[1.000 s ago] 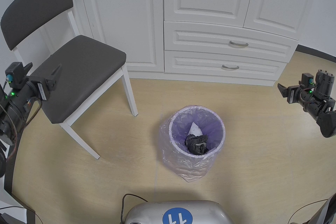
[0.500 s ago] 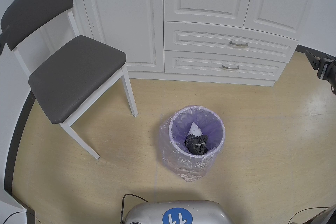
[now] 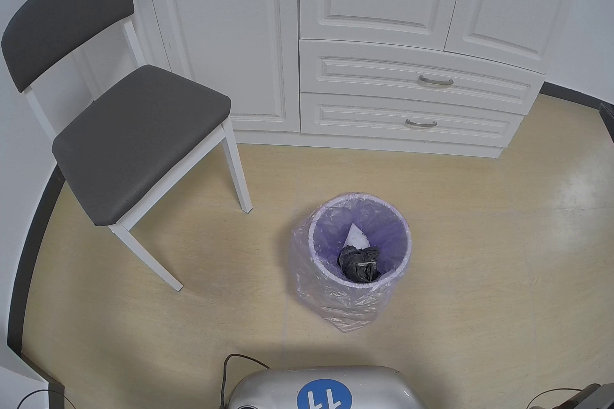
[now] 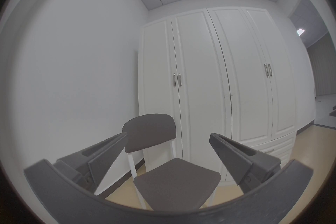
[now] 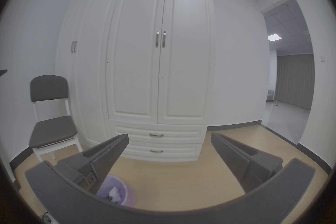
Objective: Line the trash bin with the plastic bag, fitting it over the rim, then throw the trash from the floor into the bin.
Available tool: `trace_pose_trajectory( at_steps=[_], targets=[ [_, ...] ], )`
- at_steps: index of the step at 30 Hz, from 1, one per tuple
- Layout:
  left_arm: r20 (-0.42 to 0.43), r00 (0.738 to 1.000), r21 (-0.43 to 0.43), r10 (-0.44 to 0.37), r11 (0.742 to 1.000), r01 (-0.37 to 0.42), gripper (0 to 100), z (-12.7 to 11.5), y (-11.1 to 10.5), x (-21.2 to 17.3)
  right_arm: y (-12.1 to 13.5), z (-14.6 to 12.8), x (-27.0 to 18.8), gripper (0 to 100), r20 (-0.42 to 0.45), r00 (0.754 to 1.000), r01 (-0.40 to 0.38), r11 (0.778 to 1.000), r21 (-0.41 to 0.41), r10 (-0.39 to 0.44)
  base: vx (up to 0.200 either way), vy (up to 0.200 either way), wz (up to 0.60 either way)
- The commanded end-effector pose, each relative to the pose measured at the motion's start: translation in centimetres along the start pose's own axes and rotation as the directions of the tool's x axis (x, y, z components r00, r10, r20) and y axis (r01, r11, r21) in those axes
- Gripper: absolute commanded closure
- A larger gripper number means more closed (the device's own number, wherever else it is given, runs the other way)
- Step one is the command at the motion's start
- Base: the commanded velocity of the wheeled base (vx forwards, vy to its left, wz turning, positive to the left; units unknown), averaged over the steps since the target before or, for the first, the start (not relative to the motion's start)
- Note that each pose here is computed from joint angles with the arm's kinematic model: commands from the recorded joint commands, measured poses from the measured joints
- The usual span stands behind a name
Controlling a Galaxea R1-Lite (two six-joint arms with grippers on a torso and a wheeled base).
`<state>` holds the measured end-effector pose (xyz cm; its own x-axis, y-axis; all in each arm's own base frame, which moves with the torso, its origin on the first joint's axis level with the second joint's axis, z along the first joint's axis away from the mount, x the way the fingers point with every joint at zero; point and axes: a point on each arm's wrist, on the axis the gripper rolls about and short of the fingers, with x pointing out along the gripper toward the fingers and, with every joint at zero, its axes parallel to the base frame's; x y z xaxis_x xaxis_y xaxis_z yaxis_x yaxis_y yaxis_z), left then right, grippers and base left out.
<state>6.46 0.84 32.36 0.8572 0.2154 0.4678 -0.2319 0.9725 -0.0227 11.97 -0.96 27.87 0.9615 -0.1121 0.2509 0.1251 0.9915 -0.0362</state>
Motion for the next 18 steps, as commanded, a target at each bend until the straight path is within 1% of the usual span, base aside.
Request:
trace_pose_trajectory(
  at_steps=[1,5,8,16,18],
  targets=[
    [0.01,1.0,-0.001,0.009,1.0,-0.009,0,1.4,0.6,-3.4,0.3,1.5,-6.7,0,0.052,0.985,-0.168,0.985,0.031,0.166,0.0,0.0,0.0],
    [0.019,1.0,0.0,0.008,1.0,-0.008,0,1.8,0.8,-4.6,0.0,1.5,-8.5,0,0.037,0.985,-0.167,0.985,0.04,0.166,0.0,0.0,0.0],
    [0.042,0.999,0.0,0.008,1.0,-0.008,0,2.4,1.0,-5.6,-0.2,1.3,-10.1,0,0.061,0.985,-0.162,0.986,0.041,0.16,0.0,0.0,0.0],
    [0.061,0.998,-0.007,0.015,1.0,-0.014,0,3.6,1.5,-8.5,-0.5,0.7,-13.3,0,0.097,0.986,-0.14,0.989,0.04,0.136,0.0,0.0,0.0],
    [0.063,0.997,-0.014,0.046,0.999,-0.045,0,3.5,1.7,-9.7,-0.5,0.2,-14.5,0,0.1,0.987,-0.135,0.989,0.066,0.128,0.0,0.0,0.0]
  ],
)
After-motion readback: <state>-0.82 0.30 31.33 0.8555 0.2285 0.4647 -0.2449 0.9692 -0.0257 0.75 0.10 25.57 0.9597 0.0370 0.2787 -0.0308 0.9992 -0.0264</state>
